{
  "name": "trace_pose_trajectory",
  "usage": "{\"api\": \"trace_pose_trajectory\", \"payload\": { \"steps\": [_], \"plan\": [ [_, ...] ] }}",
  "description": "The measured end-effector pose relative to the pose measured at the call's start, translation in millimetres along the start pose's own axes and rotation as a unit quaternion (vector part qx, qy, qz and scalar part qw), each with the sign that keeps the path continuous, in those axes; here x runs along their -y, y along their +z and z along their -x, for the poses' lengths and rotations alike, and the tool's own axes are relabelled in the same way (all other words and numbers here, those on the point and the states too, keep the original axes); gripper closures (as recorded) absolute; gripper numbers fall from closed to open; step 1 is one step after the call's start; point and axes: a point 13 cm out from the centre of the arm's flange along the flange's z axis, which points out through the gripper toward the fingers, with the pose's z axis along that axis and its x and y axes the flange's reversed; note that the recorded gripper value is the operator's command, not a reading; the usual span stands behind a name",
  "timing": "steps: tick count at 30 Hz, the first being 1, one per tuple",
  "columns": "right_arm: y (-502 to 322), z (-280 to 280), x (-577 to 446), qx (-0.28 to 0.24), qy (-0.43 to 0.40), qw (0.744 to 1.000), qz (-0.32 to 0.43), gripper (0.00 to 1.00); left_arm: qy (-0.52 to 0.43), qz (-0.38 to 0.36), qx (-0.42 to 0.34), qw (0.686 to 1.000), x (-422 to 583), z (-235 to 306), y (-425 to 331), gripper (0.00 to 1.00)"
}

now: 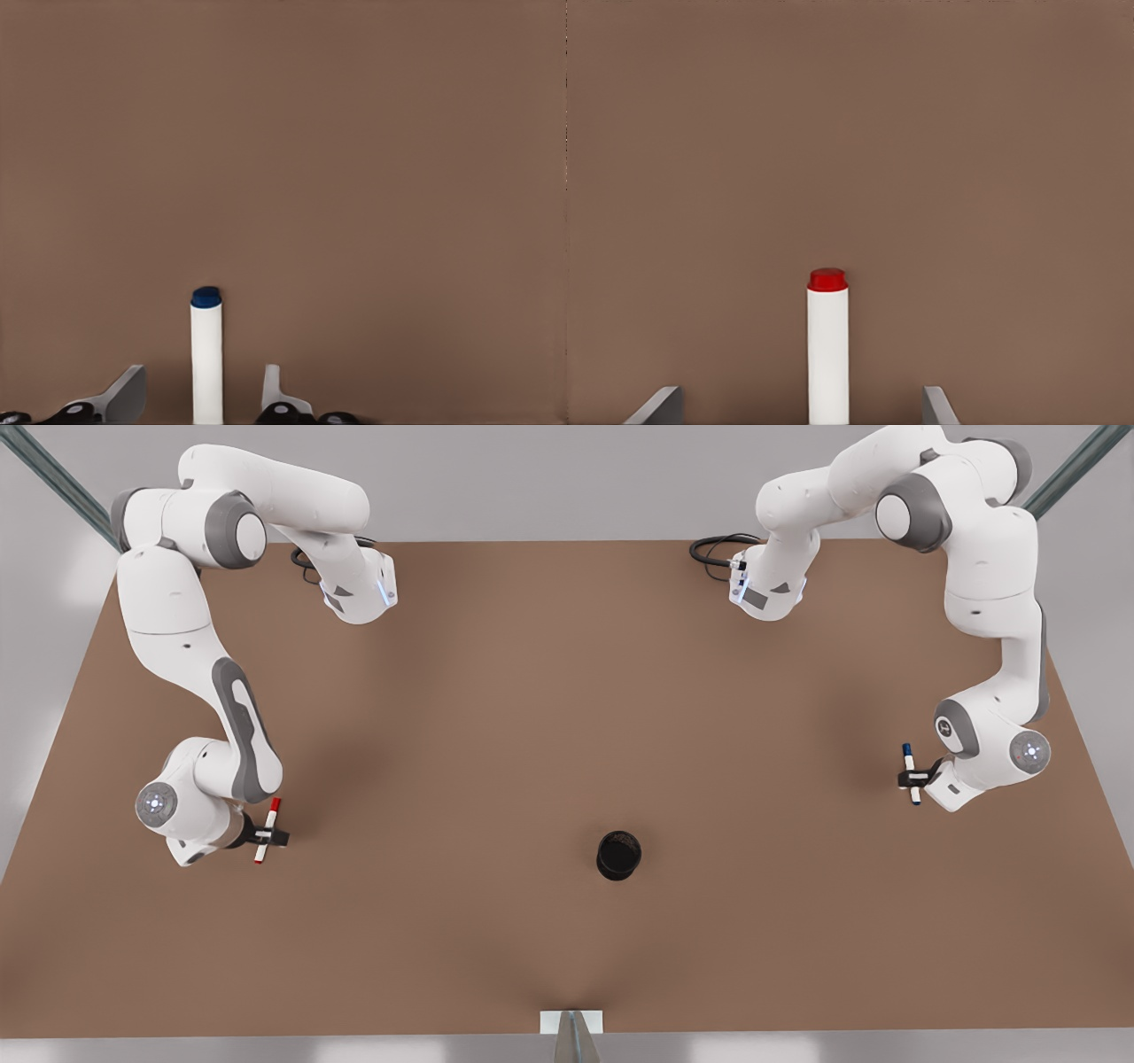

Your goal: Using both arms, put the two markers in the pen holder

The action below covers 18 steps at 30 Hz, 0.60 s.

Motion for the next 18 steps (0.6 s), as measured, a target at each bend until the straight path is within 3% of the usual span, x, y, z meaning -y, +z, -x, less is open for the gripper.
{"api": "trace_pose_trajectory", "payload": {
  "steps": [4,12,16,18],
  "plan": [
    [2.5,-1.5,4.0,0.003,0.003,1.0,0.002,0.02,0.006,-0.001,-0.002,1.0,1.3,-0.2,-0.3,0.44],
    [8.2,-9.0,4.5,-0.002,-0.001,1.0,0.003,0.39,-0.001,-0.008,-0.011,1.0,2.1,-6.4,2.5,0.43],
    [5.3,-8.0,4.5,-0.001,-0.004,1.0,0.003,0.45,-0.007,-0.013,-0.022,1.0,4.9,-13.0,6.9,0.43],
    [4.4,-7.7,4.6,0.0,-0.006,1.0,0.003,0.45,-0.01,-0.013,-0.024,1.0,5.4,-13.9,7.4,0.5]
  ]
}}
